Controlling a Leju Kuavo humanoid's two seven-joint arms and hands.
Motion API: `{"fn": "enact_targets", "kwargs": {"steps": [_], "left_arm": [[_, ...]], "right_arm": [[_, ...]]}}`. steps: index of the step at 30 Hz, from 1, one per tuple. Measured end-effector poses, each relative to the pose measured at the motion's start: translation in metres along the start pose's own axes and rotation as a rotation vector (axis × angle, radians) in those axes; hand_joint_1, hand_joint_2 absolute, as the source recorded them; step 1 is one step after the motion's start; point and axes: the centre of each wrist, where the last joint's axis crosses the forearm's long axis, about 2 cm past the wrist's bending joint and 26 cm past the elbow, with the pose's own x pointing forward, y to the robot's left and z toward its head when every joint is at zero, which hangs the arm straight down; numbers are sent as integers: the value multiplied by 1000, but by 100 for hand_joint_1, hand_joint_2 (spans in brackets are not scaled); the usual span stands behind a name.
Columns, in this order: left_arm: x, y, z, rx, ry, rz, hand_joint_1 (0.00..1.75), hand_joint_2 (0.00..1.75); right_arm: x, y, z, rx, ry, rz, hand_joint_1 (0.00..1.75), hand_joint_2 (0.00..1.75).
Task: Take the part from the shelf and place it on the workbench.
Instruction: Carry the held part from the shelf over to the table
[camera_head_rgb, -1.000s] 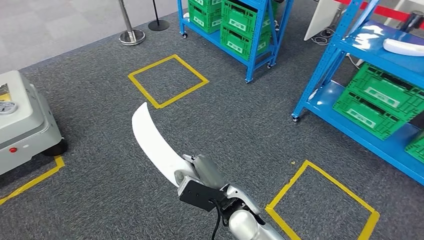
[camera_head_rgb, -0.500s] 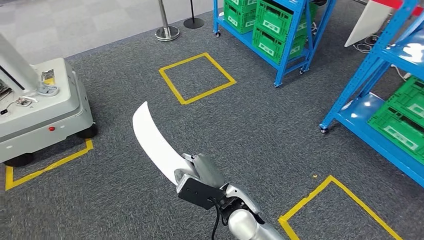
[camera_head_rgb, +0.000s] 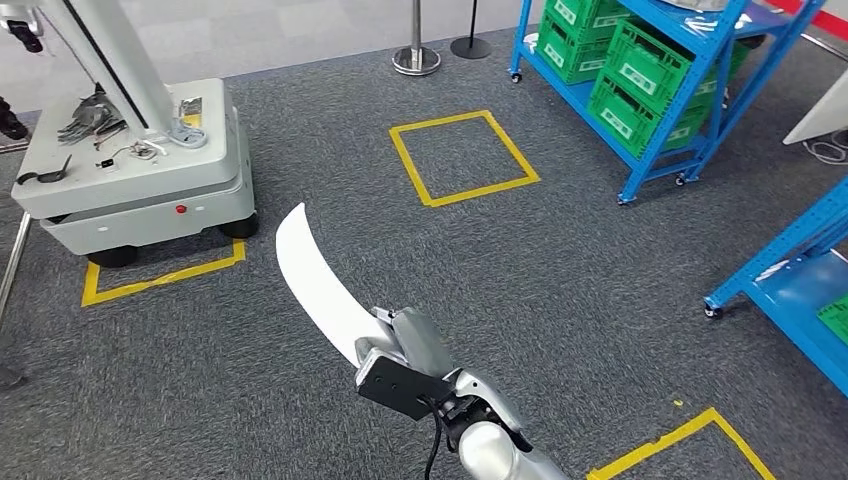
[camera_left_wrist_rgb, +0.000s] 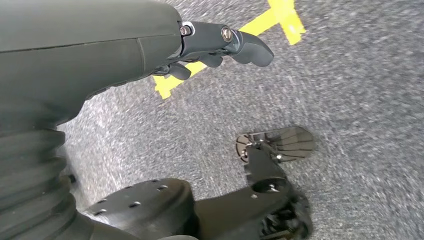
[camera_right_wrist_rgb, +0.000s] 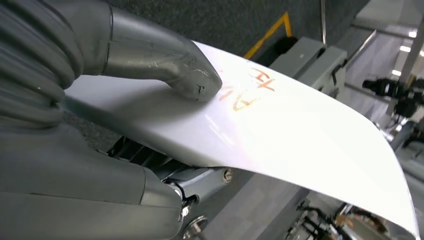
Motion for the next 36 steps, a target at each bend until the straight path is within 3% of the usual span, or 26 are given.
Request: {"fn": "enact_targets", "kwargs": {"steps": [18, 36], "left_arm": [[-19, 1, 4, -9, 52, -72, 0, 175], [-17, -3, 4, -19, 51, -83, 0, 175]], "right_arm": [[8, 1, 1, -36, -16, 1, 175, 175], [9, -3, -3, -52, -21, -12, 175, 175]]}}
